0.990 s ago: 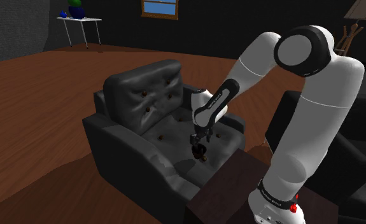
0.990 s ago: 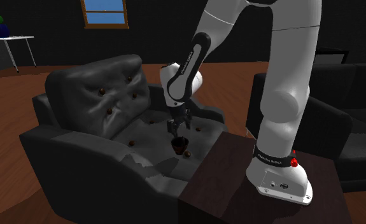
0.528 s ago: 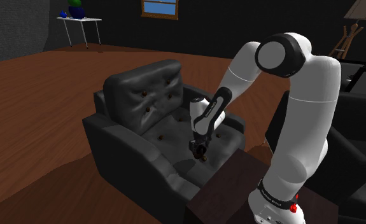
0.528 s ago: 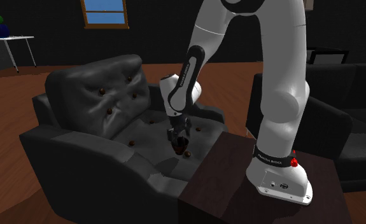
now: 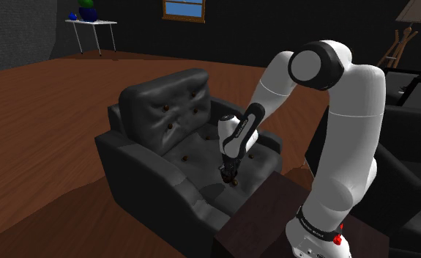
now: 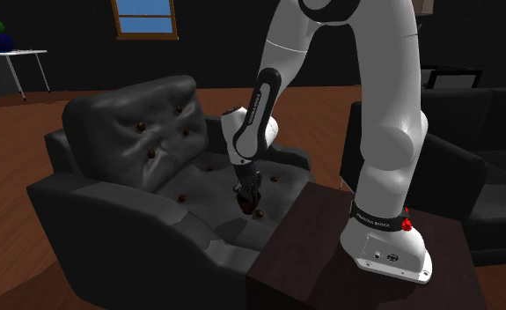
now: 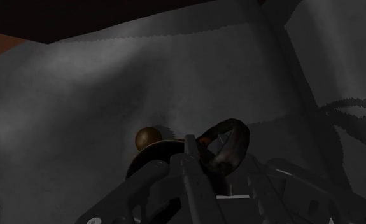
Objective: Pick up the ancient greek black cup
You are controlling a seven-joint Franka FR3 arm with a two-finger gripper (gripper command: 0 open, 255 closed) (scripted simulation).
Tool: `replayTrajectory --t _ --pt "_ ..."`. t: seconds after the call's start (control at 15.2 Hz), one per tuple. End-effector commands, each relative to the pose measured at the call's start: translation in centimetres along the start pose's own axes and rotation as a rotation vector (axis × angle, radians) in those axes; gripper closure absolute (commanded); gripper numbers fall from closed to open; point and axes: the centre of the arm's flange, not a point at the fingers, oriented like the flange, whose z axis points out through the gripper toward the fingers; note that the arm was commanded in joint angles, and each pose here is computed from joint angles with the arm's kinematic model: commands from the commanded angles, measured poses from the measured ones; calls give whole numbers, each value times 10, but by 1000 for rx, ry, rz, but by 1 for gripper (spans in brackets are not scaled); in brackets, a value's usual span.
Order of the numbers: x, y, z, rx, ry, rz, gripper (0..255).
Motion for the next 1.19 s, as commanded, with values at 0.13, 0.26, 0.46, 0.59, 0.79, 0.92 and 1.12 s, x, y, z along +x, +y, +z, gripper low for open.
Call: replayTrajectory --t 0.13,0.26,0.46,0.59,0.79,0.92,1.12 --pt "0 0 0 0 0 0 255" --pt "0 0 0 0 0 0 255" --pt "-2 2 -16 0 0 0 255" --pt "-4 3 -26 0 0 0 255" --pt "-6 5 -42 0 0 0 255" --pt "-8 6 -52 0 0 0 255" --pt "-10 8 -68 0 0 0 255"
